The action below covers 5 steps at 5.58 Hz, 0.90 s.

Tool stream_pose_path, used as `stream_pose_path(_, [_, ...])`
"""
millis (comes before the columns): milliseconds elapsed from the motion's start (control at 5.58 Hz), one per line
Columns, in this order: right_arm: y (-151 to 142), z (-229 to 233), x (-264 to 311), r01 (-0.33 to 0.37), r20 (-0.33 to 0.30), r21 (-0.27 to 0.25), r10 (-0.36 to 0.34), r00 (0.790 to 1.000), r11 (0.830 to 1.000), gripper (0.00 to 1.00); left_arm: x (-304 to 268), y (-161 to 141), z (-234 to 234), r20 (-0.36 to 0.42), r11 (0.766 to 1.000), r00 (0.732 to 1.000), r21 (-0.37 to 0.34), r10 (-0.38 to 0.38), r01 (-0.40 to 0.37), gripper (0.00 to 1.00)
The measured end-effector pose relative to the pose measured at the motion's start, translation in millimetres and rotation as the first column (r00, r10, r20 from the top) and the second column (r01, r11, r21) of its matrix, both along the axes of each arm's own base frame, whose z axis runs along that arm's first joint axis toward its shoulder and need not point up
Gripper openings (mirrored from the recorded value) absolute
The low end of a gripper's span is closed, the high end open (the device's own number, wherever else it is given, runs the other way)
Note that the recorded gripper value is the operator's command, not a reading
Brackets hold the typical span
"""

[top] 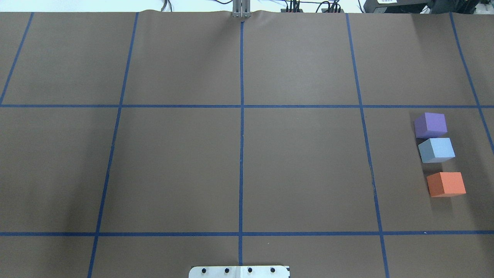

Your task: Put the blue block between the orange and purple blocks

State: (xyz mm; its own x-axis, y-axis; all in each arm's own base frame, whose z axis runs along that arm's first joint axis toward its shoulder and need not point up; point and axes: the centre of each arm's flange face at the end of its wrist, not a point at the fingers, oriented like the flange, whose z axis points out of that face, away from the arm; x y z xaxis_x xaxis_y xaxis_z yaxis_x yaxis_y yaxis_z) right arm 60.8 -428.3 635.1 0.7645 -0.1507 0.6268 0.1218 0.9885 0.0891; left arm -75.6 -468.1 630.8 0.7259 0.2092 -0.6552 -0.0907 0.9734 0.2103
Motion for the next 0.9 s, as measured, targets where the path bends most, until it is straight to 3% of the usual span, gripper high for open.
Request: stream_pose_path(896, [0.2, 1.4, 0.0, 0.000, 0.000, -0.003, 0.000, 1.000, 1.000, 1.00, 1.2, -0.1, -0.7, -0.007, 1.000, 1.000, 0.002, 0.003, -0.003, 1.00])
